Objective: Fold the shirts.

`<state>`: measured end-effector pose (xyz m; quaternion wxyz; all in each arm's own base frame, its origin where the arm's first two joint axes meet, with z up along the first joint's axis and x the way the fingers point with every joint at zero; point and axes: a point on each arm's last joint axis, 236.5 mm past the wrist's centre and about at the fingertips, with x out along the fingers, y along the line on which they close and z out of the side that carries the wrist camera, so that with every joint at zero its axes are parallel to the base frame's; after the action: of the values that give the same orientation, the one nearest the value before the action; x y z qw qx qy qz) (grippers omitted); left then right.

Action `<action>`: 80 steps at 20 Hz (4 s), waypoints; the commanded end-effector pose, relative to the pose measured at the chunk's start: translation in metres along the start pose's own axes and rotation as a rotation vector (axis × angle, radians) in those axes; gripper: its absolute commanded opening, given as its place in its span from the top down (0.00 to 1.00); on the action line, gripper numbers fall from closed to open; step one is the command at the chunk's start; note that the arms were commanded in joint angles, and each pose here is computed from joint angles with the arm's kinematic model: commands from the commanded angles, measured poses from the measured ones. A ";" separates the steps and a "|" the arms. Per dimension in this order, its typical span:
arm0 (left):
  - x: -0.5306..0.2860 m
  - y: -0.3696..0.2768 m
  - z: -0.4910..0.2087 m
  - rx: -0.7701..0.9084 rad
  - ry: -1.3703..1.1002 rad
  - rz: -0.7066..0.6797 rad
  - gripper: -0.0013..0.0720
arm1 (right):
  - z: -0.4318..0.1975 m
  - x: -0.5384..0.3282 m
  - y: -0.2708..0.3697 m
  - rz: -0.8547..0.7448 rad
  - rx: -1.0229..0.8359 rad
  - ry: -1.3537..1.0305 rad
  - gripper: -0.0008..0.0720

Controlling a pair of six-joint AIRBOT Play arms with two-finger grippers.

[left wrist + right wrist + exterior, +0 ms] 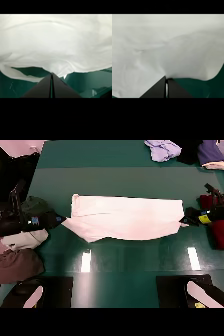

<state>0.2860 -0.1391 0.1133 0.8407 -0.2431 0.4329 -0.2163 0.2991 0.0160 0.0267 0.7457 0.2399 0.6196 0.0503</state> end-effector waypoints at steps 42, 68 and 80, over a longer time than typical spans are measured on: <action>0.138 0.065 0.069 0.007 0.269 -0.072 0.01 | 0.222 -0.023 -0.028 0.011 0.032 -0.249 0.03; 0.169 0.111 0.013 0.203 0.458 0.223 0.95 | 0.157 -0.027 -0.010 0.033 -0.026 -0.008 0.12; 0.057 0.162 0.043 0.213 0.433 0.523 0.12 | 0.038 0.000 -0.009 0.037 0.035 0.022 0.12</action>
<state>0.3820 -0.0514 -0.0002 0.7784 0.0489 0.6132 -0.1252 0.3545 -0.0146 0.0493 0.7230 0.2548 0.6384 0.0694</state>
